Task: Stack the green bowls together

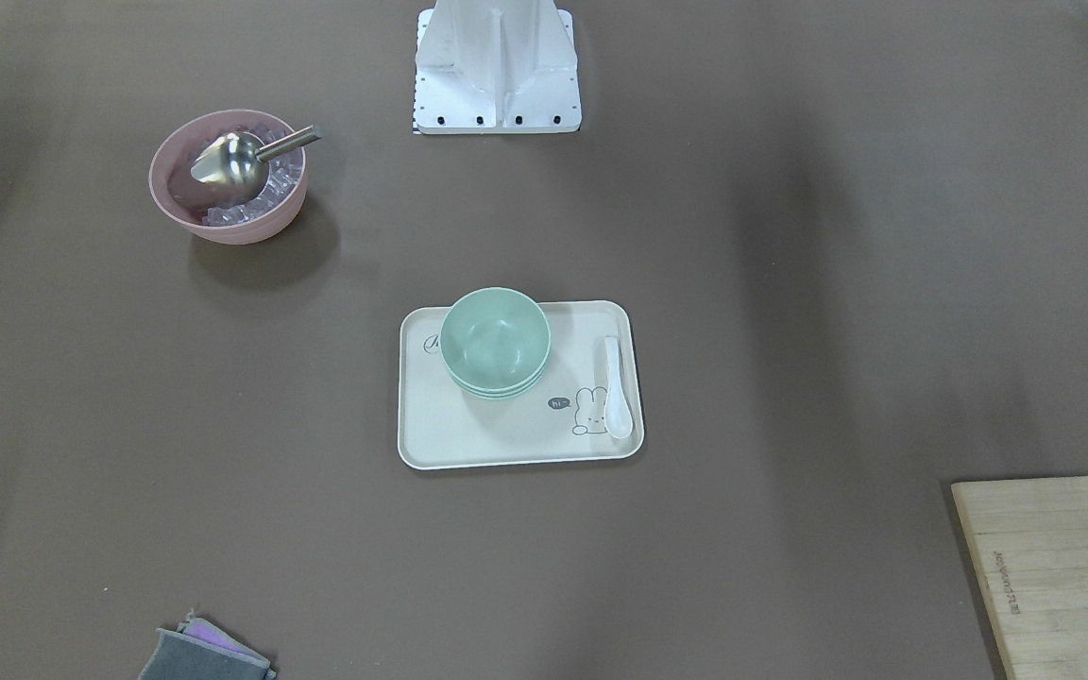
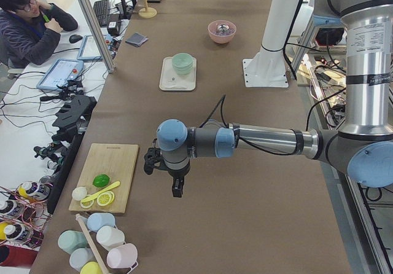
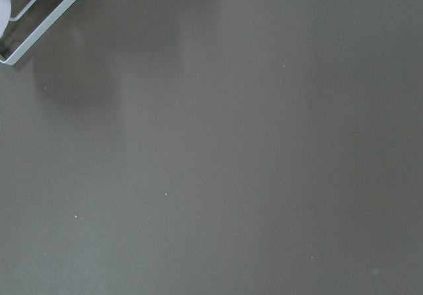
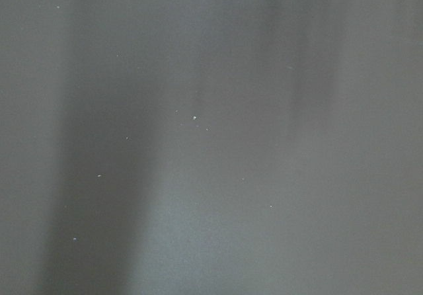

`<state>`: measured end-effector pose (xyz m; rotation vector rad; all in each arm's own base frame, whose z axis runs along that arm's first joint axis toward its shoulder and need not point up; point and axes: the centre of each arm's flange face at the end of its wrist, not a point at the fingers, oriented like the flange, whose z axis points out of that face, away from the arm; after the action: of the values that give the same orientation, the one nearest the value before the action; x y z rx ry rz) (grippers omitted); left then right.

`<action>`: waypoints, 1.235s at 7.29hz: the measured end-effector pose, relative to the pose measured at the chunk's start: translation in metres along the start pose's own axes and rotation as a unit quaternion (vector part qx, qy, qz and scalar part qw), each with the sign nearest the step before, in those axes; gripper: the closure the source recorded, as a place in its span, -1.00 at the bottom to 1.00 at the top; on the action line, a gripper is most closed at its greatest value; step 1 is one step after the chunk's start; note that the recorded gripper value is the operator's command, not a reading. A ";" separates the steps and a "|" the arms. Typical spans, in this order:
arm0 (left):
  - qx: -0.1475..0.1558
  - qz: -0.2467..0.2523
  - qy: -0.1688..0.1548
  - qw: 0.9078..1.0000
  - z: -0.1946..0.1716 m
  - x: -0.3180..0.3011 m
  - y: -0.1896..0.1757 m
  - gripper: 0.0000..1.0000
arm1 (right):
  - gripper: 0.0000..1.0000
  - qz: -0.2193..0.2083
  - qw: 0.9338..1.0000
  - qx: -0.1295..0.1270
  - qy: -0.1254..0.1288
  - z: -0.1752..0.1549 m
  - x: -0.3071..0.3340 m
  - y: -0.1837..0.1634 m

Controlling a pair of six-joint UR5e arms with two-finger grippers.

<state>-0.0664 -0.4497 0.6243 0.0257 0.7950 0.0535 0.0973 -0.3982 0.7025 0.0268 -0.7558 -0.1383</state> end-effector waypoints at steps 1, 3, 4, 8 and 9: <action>0.000 0.000 -0.001 1.000 0.000 0.000 0.002 -0.98 | -1.00 0.001 1.000 -0.001 -0.001 0.001 0.000 0.001; -0.002 -0.001 -0.004 1.000 0.001 -0.002 0.005 -0.98 | -1.00 0.002 1.000 -0.001 -0.003 0.002 0.001 0.001; -0.003 -0.003 -0.004 1.000 0.002 -0.003 0.007 -0.98 | -1.00 0.002 1.000 0.000 -0.007 0.002 -0.001 0.001; -0.007 -0.008 -0.004 1.000 0.007 -0.008 0.012 -0.98 | -1.00 -0.002 1.000 0.001 -0.019 0.003 -0.006 -0.001; -0.008 -0.008 -0.004 1.000 0.007 -0.008 0.012 -0.98 | -1.00 -0.004 1.000 0.001 -0.023 0.004 -0.008 -0.003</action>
<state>-0.0677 -0.4382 0.6356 0.0044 0.7869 0.0435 0.0888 -0.3998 0.6996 0.0284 -0.8011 -0.1456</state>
